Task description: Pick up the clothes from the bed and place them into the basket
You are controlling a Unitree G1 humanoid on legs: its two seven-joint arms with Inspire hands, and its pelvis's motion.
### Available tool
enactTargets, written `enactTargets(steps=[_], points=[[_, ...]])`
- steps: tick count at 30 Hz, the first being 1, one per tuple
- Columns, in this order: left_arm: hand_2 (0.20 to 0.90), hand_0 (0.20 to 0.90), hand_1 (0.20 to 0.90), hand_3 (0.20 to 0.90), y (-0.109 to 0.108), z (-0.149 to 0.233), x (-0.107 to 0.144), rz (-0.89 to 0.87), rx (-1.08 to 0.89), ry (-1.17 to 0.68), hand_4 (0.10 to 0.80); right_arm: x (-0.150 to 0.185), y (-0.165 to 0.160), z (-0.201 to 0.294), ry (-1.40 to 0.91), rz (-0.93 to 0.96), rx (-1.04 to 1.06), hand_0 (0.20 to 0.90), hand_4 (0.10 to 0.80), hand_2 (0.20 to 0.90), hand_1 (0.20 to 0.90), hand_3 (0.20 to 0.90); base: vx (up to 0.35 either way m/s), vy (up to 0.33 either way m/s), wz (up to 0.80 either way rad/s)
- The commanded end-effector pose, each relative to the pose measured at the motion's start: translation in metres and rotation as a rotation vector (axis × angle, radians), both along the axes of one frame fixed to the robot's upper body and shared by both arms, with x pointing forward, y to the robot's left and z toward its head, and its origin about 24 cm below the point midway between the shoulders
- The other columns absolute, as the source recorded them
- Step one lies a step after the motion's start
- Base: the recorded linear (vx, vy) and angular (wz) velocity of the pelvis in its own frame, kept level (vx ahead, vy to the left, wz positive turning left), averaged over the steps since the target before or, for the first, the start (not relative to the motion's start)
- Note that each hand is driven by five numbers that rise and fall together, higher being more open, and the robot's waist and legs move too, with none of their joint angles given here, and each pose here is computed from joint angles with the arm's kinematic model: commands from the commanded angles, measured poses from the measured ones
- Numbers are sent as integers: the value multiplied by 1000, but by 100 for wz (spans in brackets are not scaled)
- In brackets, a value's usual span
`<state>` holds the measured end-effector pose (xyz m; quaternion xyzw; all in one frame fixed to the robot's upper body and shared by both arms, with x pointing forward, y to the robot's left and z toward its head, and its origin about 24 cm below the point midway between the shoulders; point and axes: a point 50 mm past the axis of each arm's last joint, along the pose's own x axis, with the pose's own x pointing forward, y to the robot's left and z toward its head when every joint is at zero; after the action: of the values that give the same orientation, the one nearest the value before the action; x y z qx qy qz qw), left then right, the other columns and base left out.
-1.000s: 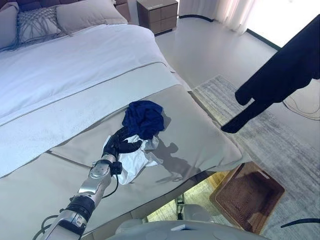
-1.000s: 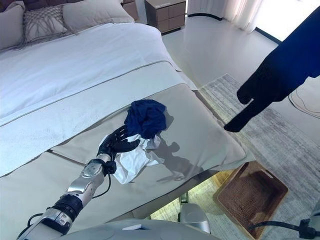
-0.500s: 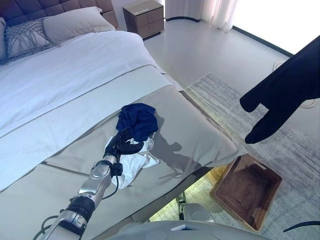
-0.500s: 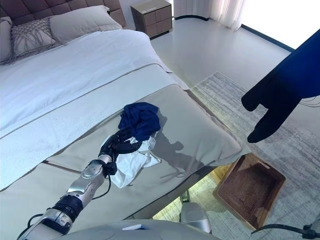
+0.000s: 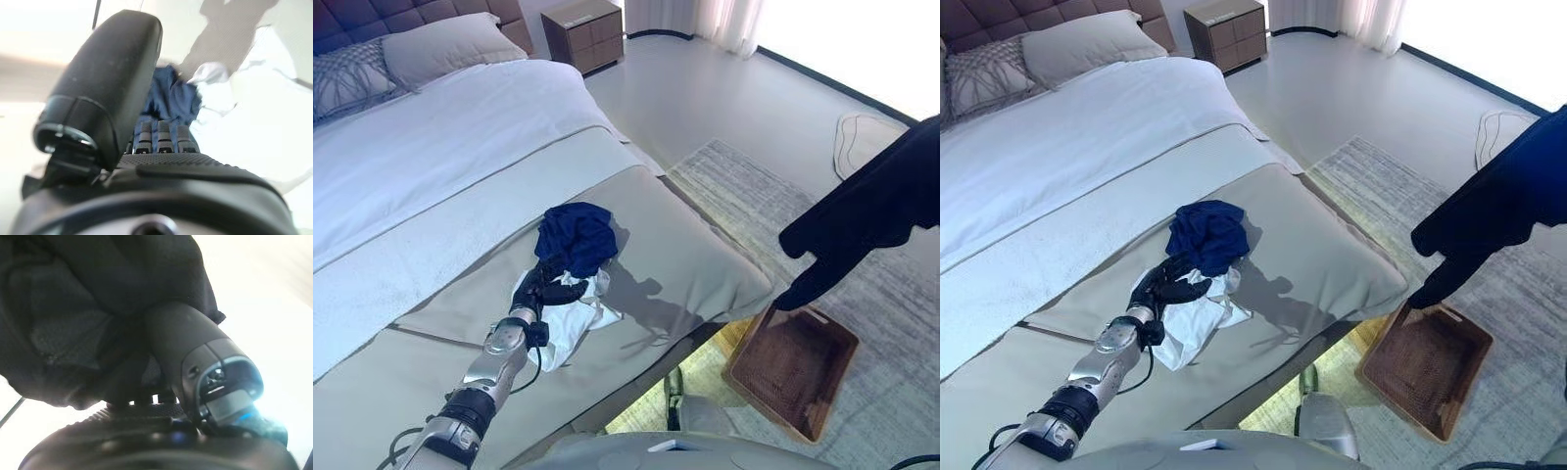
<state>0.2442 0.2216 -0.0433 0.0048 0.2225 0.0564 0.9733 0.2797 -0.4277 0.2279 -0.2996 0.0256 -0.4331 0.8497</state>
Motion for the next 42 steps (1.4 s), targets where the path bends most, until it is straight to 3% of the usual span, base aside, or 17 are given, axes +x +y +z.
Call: enactTargets(steps=[1, 8, 21, 30, 42], points=[[900, 900, 900, 900, 20, 27, 17, 78, 15, -141, 800, -9, 17, 89, -384, -10, -231, 300, 100, 300, 300, 200, -126, -240, -5], [900, 900, 900, 900, 1, 32, 22, 31, -7, -179, 800, -8, 23, 103, -456, -30, -249, 300, 100, 300, 300, 200, -96, -94, -15], [900, 900, 900, 900, 13, 38, 18, 52, 33, -202, 800, -14, 1, 61, -324, -149, -149, 300, 100, 300, 300, 200, 6, -15, -5], [900, 900, 900, 900, 14, 33, 12, 36, 29, -186, 800, -20, -3, 43, -289, -133, -110, 300, 100, 300, 300, 200, -7, -2, -3], [900, 900, 900, 900, -7, 50, 25, -46, -17, -269, 800, -23, -17, 4, -77, -232, -67, 300, 100, 300, 300, 200, -32, 30, -9]])
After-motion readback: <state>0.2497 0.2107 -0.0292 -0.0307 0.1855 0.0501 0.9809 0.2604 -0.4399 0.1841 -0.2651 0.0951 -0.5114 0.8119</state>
